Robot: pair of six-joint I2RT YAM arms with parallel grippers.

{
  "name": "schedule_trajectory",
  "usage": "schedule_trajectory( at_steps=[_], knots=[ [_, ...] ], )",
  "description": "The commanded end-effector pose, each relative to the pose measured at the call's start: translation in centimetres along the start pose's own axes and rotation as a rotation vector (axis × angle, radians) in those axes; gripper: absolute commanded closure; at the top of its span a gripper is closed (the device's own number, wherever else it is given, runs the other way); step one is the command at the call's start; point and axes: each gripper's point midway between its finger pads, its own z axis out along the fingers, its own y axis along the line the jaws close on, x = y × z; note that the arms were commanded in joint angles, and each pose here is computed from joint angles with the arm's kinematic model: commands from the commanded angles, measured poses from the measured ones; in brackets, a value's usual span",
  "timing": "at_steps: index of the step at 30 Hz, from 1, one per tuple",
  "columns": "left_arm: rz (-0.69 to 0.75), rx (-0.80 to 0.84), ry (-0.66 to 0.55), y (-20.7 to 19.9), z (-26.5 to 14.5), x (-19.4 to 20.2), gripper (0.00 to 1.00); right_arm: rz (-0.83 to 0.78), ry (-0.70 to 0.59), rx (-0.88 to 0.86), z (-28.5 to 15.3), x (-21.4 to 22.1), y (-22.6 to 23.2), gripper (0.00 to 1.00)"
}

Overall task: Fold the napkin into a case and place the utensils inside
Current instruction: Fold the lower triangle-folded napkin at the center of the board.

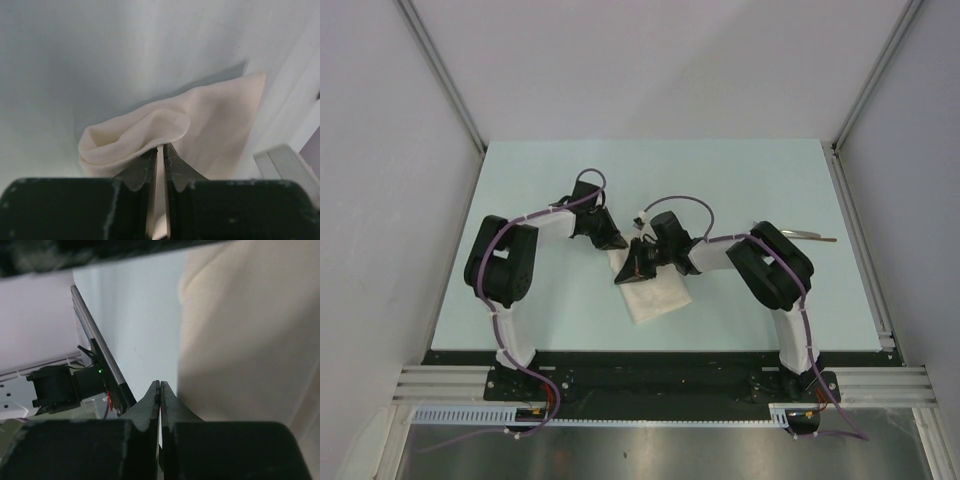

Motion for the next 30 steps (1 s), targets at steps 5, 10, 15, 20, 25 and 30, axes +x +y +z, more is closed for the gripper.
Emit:
schedule_trajectory(
  at_steps=[5, 10, 15, 20, 25, 30],
  knots=[
    [0.013, 0.007, -0.009, 0.5, 0.3, 0.1, 0.89, -0.019, -0.032, -0.139, 1.7, -4.7, 1.4, 1.0],
    [0.01, -0.008, -0.01, 1.0, 0.4, 0.1, 0.89, 0.051, -0.005, -0.097, 2.1, -3.7, -1.1, 1.0],
    [0.005, -0.015, -0.007, 1.3, 0.7, 0.1, 0.89, 0.102, 0.036, -0.068, 2.0, -2.0, -2.1, 1.0],
    [0.003, -0.018, -0.007, 1.4, 0.8, 0.0, 0.9, 0.11, 0.059, -0.027, 1.2, -0.1, -2.8, 1.0],
    [0.001, -0.02, -0.008, 1.5, 0.9, -0.1, 0.9, 0.107, 0.091, -0.034, 0.7, 1.8, -2.3, 1.0],
    [-0.002, -0.024, -0.007, 1.7, 1.0, -0.1, 0.9, 0.088, 0.127, -0.038, 0.5, 4.2, -1.3, 1.0]
  ],
)
